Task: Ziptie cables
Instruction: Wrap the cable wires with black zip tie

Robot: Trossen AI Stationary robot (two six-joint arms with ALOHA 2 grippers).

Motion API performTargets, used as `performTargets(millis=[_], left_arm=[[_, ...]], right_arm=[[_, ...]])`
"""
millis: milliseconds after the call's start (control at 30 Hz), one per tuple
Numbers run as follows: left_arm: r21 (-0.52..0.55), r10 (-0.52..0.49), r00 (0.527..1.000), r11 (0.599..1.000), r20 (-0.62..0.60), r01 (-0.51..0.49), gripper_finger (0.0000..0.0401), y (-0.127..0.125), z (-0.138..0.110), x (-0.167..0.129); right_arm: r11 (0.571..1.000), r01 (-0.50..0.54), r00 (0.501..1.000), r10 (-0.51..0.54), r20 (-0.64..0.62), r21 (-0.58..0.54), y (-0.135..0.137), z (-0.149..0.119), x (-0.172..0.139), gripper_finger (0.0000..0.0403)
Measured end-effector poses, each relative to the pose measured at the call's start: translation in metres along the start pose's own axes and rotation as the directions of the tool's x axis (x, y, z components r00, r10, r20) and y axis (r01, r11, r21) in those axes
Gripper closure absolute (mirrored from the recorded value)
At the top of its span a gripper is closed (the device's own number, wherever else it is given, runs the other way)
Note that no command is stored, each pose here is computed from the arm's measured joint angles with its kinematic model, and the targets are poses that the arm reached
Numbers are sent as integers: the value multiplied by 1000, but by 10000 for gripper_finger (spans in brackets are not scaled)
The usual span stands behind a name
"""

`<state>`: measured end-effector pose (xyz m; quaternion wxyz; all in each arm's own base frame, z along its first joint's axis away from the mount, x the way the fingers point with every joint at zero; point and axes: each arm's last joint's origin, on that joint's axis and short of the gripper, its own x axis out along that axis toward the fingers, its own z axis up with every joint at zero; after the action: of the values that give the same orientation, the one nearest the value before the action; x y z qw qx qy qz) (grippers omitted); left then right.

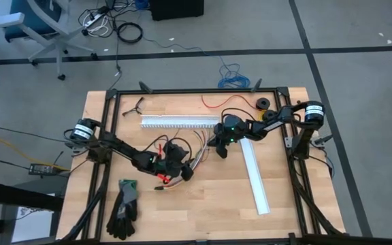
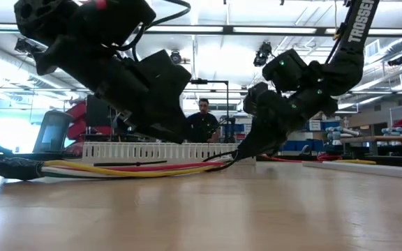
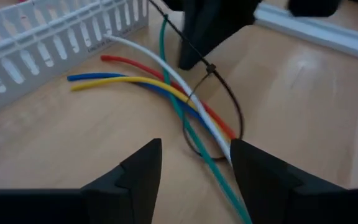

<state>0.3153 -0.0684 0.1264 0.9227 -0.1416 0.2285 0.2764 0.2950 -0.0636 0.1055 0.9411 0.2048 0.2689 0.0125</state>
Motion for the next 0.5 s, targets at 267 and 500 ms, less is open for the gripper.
performTargets(millis=[267, 500], left_arm=[[-7, 9, 1000, 1000, 6, -9, 199, 3, 3, 3], [6, 0, 1000, 1000, 16, 0, 199, 2, 4, 3]], right_arm=[[997, -73, 997, 73, -21, -32, 11, -2, 2, 403], [992, -82, 996, 84, 19, -92, 26, 7, -3, 403]])
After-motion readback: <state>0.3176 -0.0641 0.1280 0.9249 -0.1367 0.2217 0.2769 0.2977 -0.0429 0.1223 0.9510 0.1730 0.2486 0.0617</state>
